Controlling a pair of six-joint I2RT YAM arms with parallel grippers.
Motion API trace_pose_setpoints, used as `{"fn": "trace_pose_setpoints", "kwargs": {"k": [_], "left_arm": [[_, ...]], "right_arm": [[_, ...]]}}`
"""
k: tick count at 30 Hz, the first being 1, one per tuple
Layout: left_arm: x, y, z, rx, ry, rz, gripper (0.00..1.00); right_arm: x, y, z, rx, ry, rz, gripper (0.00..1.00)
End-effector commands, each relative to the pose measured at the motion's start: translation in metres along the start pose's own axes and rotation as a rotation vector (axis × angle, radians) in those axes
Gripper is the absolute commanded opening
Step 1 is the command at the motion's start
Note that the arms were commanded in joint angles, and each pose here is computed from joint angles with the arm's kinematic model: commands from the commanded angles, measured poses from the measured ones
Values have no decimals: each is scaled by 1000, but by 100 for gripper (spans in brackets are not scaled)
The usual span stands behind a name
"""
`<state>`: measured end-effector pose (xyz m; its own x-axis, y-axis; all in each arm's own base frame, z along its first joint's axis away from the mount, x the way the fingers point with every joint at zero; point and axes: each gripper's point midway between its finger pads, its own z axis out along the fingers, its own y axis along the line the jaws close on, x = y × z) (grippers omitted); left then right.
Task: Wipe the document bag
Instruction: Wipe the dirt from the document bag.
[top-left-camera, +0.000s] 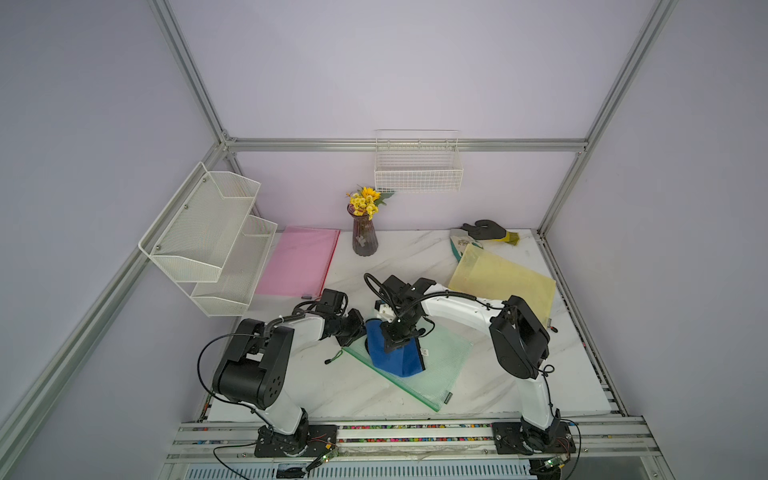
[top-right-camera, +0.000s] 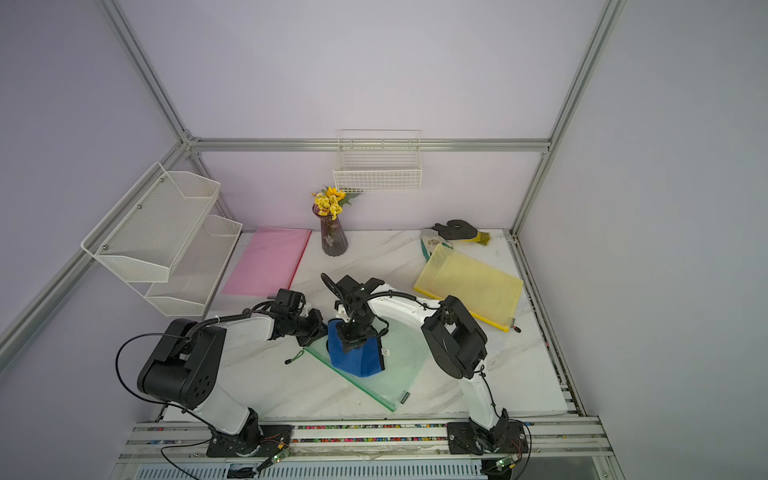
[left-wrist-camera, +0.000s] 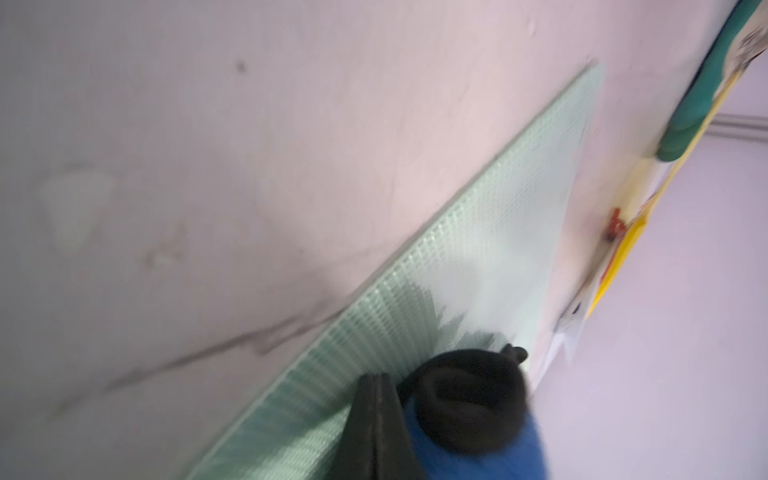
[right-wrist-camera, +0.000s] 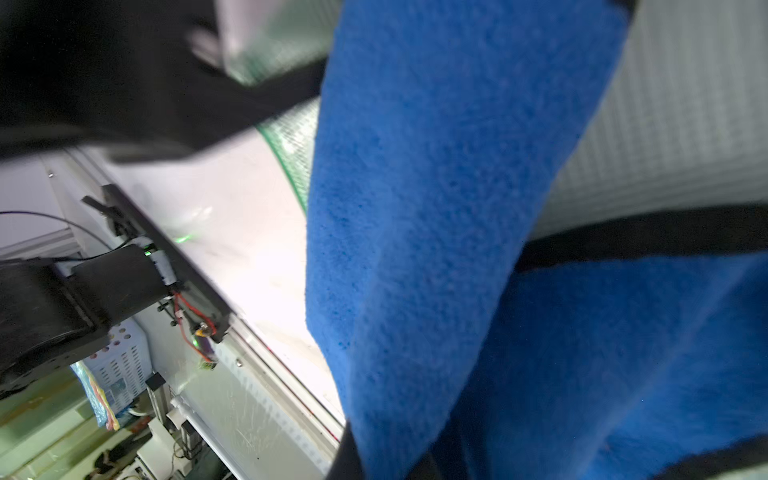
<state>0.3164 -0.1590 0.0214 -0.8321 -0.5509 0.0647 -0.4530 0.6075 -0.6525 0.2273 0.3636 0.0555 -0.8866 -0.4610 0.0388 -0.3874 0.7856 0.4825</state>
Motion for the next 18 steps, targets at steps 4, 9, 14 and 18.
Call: {"fn": "trace_pose_setpoints", "kwargs": {"k": [4,9,14,18], "left_arm": [[-31,-2,1,151,-55,-224,0],[-63,1,-14,295,-121,-376,0],[-101,-14,-41,472,-207,-446,0],[-132,-34,-65,602,-267,-484,0]], "right_arm": [[49,-96,-23,340,56,100,0],[51,-114,-61,448,3,19,0],[24,-85,-45,308,-35,-51,0],[7,-69,-3,248,8,-113,0]]}}
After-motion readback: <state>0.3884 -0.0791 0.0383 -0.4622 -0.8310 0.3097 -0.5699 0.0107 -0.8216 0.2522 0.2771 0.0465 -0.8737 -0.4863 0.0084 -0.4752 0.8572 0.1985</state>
